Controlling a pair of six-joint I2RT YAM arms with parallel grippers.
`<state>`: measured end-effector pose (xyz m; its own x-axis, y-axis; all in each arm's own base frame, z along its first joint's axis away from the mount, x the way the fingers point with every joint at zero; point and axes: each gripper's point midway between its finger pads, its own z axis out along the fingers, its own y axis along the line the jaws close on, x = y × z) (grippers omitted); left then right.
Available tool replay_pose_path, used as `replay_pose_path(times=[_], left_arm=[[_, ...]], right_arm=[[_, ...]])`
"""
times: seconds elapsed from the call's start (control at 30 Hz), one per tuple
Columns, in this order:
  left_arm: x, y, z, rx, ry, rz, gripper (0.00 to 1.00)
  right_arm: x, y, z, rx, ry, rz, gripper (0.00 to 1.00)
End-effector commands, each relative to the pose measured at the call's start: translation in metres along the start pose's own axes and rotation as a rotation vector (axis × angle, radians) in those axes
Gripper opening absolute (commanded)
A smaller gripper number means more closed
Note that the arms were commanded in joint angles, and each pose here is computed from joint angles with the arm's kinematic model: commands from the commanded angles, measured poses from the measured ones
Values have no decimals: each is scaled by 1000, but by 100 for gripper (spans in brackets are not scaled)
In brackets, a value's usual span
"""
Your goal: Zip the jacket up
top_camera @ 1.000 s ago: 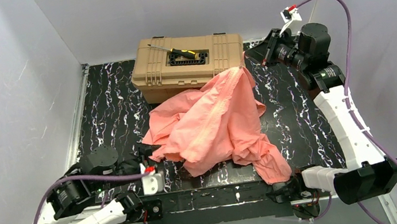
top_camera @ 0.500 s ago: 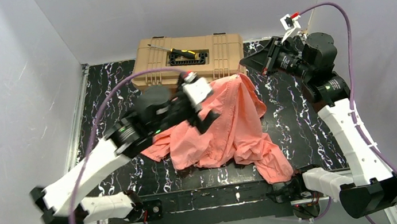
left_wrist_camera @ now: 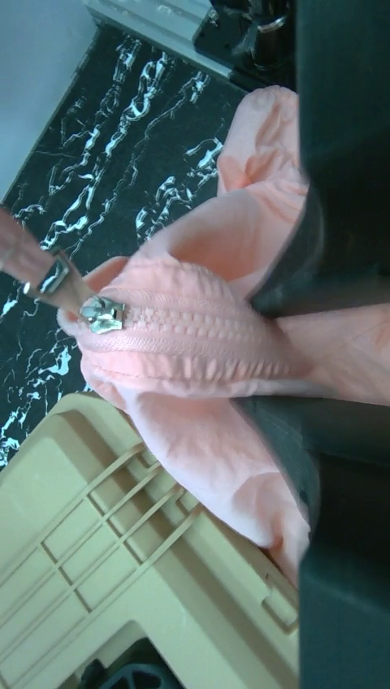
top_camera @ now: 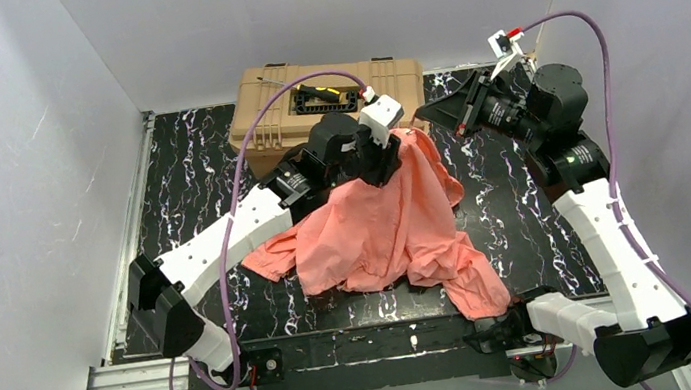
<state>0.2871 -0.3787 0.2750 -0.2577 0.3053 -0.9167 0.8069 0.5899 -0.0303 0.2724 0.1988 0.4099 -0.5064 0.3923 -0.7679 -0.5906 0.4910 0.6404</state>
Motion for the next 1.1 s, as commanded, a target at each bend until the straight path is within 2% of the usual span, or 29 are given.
replay_pose_path(times=[0.0,0.03,0.23,0.4,0.6,0.77,0.9,1.07], left_arm=[[-29,-7,-4,74,-90,-38,10],[-29,-11,-8,103,-91,-27,0],[-5,-33,-59,251,-64,144,0],[30,-30,-112,253,-11,290,0],[66,-28,-157,253,29,379,0],[98,-35,-178,329,87,443,0],[115,-32,-186,326,126,477,0],[121,-26,-190,298,111,527,0]], right_arm=[[-8,5,0,-17,-46,-36,1],[-7,0,1,5,-43,-41,1],[-18,-25,9,119,-37,-125,1],[-19,-30,13,126,-18,-123,1],[-8,-36,11,131,-13,-107,1],[-10,-39,8,157,-16,-130,1],[-23,-42,4,203,-41,-179,1],[-19,-46,6,195,-28,-178,1]])
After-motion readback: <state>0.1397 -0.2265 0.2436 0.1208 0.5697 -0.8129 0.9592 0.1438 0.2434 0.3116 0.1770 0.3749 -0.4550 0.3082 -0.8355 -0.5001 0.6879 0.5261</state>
